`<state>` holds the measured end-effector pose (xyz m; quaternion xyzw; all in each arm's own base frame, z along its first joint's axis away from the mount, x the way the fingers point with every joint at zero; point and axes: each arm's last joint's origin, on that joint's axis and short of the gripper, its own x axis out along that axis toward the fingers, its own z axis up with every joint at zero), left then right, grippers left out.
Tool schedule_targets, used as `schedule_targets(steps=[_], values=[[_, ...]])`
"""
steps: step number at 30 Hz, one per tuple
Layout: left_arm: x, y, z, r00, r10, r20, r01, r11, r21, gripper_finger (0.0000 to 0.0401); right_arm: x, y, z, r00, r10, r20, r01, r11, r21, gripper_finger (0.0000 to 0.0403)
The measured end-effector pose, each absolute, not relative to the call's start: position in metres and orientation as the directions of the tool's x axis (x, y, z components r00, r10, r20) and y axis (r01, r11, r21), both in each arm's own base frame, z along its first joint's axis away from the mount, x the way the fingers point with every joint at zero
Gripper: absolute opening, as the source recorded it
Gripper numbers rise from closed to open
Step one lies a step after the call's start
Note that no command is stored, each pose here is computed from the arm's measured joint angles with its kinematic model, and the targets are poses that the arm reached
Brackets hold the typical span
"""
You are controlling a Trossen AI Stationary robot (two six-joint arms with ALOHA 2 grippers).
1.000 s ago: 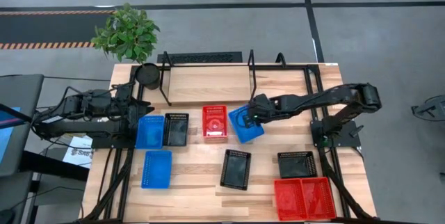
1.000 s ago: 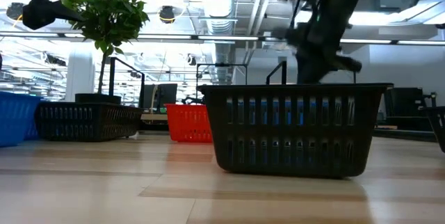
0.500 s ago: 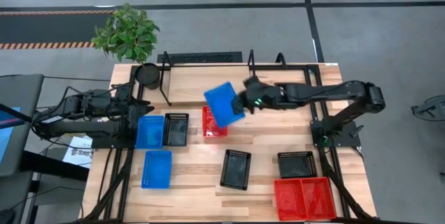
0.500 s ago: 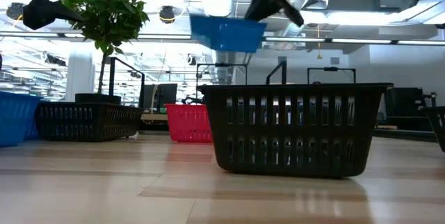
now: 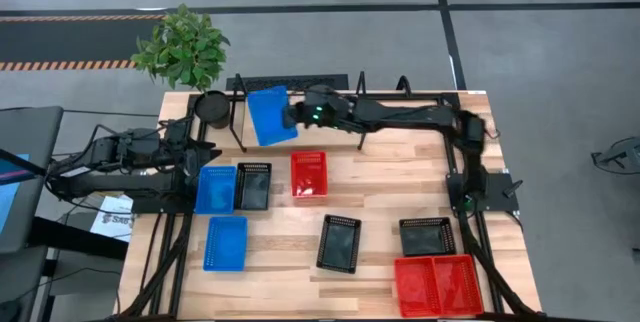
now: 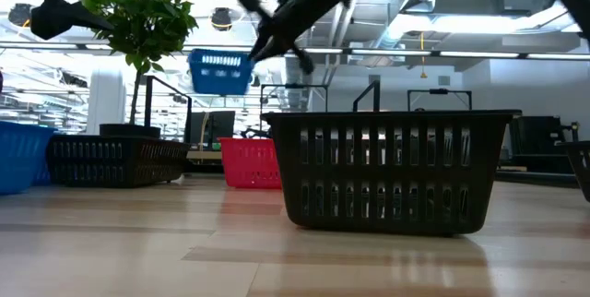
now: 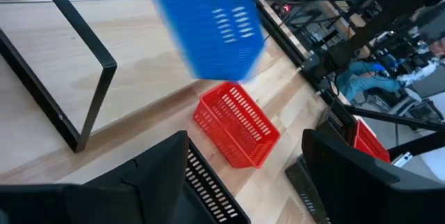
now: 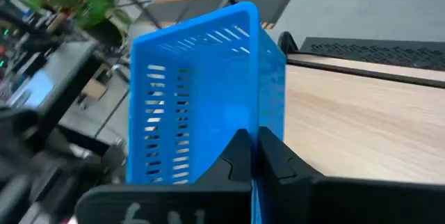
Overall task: Stack baskets on shelf by color
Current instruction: Put the top right blue bin on the shelf
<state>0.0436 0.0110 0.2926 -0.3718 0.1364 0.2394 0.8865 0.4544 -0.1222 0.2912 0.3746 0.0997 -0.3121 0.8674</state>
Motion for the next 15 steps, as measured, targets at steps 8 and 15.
schedule_targets(steps=[8,15], values=[[0.044,0.011,0.292,0.846,0.329,-0.419,-0.529,0.607,-0.593,0.0269,0.489,-0.153,0.255,0.752,-0.494,-0.436,0.639,0.385,0.666,0.0011],[0.043,0.012,0.293,0.84,0.348,-0.416,-0.541,0.601,-0.588,0.0269,0.497,-0.171,0.227,0.722,-0.508,-0.469,0.653,0.276,0.705,0.0011]])
